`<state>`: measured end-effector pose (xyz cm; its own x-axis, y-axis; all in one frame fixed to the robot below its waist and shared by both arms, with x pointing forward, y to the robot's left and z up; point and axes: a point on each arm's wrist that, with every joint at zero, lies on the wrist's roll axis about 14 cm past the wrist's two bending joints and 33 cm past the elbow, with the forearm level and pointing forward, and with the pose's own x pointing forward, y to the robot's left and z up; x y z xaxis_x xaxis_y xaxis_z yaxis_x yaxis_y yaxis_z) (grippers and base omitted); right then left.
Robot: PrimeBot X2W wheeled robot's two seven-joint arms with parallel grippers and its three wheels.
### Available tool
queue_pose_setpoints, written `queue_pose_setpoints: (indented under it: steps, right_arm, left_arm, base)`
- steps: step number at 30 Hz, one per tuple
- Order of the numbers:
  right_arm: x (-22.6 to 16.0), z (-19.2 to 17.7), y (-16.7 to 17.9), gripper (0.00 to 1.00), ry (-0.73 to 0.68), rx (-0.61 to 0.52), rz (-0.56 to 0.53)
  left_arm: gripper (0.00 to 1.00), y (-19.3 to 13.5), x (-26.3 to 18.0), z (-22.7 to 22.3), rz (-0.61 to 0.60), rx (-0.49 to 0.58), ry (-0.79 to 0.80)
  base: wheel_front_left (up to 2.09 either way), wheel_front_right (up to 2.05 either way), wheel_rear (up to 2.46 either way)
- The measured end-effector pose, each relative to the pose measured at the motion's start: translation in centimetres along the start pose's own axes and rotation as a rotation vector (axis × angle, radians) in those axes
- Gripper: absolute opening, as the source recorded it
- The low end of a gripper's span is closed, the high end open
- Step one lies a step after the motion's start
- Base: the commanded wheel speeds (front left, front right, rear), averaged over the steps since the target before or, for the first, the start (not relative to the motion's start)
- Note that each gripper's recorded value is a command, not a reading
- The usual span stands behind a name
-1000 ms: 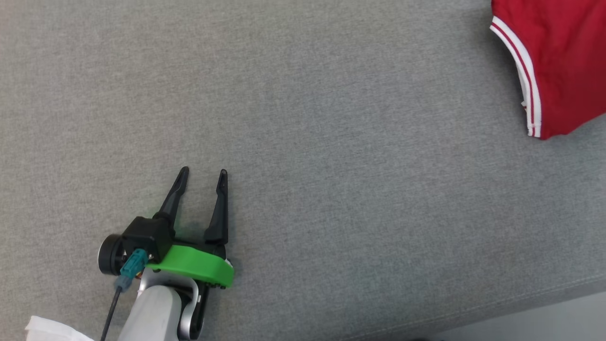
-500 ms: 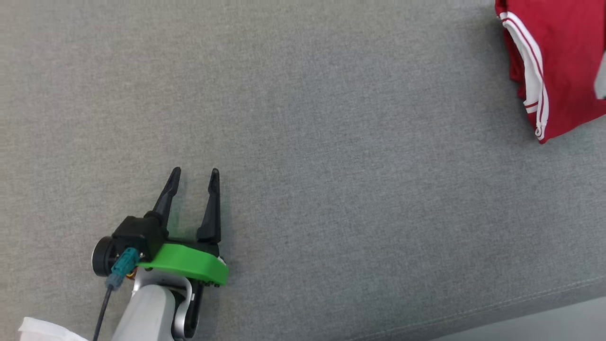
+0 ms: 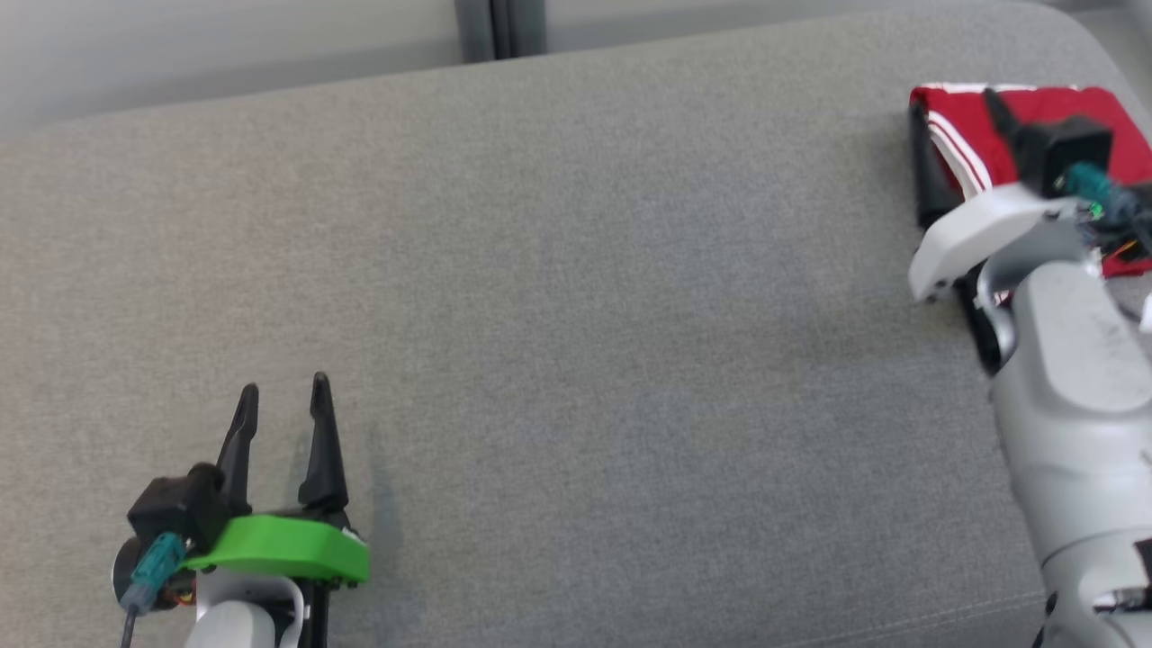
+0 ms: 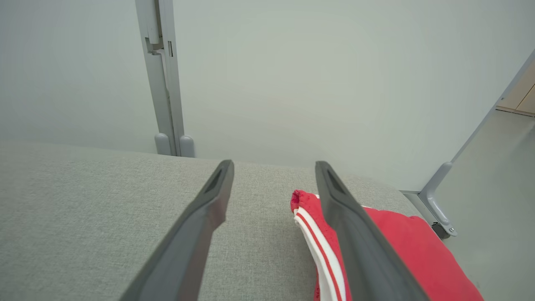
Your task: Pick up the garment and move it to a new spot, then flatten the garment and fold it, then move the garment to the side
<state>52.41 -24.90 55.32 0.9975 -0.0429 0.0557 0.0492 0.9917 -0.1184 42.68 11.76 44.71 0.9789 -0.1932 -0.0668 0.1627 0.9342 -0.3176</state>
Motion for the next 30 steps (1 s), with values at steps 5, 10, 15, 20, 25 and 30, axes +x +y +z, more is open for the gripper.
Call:
queue_pose_setpoints:
  steps: [5,10,15,20,25,30]
  right_arm:
    - [-2.7,-0.2,2.8,1.0,-0.022,0.069,0.037]
    - [-5.5,0.0,4.0,1.0,-0.056,0.129,0.043]
    - [-8.9,-1.1,5.3,1.0,-0.054,0.197,0.066]
    - [-11.7,-2.0,6.1,1.0,-0.046,0.222,0.083]
    - [-13.7,-3.0,6.3,1.0,-0.023,0.246,0.083]
    - [-14.7,-3.6,6.0,1.0,-0.006,0.253,0.072]
  left_arm:
    - [1.0,1.1,-2.2,1.2,0.048,-0.007,-0.031]
    - [1.0,1.9,-4.2,1.8,0.08,-0.013,-0.049]
    - [1.0,2.1,-5.7,1.8,0.095,-0.014,-0.052]
    - [1.0,1.9,-6.8,1.5,0.101,-0.019,-0.047]
    - [1.0,1.8,-7.5,1.2,0.103,-0.025,-0.041]
    - [1.0,1.6,-7.8,1.0,0.1,-0.033,-0.038]
  base:
    - [0.0,0.0,0.0]
    - [0.0,0.0,0.0]
    - [0.0,0.0,0.0]
    - [0.0,0.0,0.0]
    - [0.0,0.0,0.0]
    - [0.0,0.0,0.0]
